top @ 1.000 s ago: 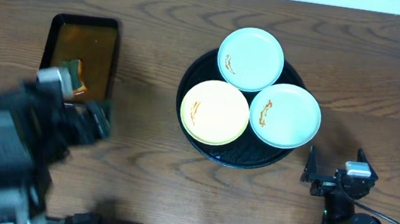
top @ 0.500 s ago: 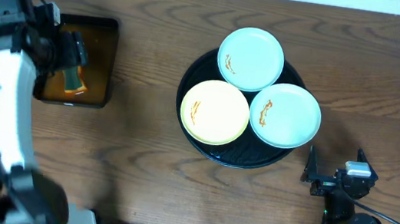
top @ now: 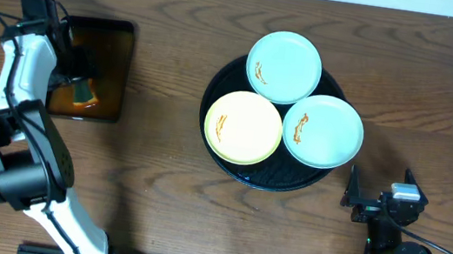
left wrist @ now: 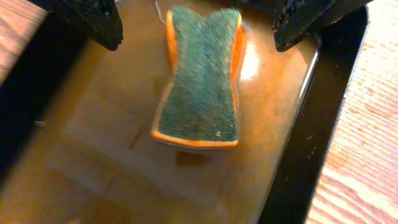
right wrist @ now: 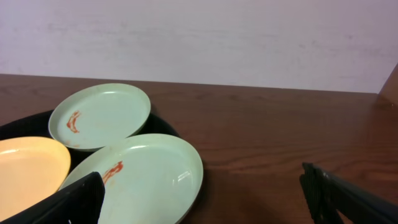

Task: Clean dirty plates on tray and stack at the side
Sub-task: 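Reach the left gripper into the water tray and grasp the sponge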

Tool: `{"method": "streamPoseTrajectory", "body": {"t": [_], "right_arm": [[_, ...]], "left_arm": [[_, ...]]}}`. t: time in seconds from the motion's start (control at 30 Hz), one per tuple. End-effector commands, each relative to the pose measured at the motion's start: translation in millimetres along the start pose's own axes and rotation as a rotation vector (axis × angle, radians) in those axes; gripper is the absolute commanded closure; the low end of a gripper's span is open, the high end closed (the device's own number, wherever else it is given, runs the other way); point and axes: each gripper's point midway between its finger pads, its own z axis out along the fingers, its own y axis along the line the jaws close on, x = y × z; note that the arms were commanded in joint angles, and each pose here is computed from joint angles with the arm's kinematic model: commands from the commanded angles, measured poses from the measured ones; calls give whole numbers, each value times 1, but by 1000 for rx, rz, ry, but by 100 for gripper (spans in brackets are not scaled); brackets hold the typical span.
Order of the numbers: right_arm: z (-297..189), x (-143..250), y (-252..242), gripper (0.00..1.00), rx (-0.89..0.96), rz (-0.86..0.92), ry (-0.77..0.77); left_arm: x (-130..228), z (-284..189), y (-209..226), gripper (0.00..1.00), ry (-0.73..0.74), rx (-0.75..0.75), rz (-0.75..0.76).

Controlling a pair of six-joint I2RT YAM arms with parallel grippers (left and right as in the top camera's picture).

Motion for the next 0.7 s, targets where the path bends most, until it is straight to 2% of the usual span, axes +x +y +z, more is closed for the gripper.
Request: {"method": "streamPoseTrajectory", "body": {"t": [0.0,0.33,0.53,0.57,0.67], "right_arm": [[0,1,0,1,0,-8,2],[0,1,0,1,-1,-8,2],[0,1,0,1,0,-8,2],[0,1,0,1,-1,-8,2],[0,1,0,1,0,-8,2]], "left_arm": [[-1,19,10,23,17,-49,-27],[11,63,9,32,86,-49,-24],[9,67,9,57,78,-48,-25],[8,65,8,70,72,-46,-25],[2,54,2,71,46,-13,-26]]}}
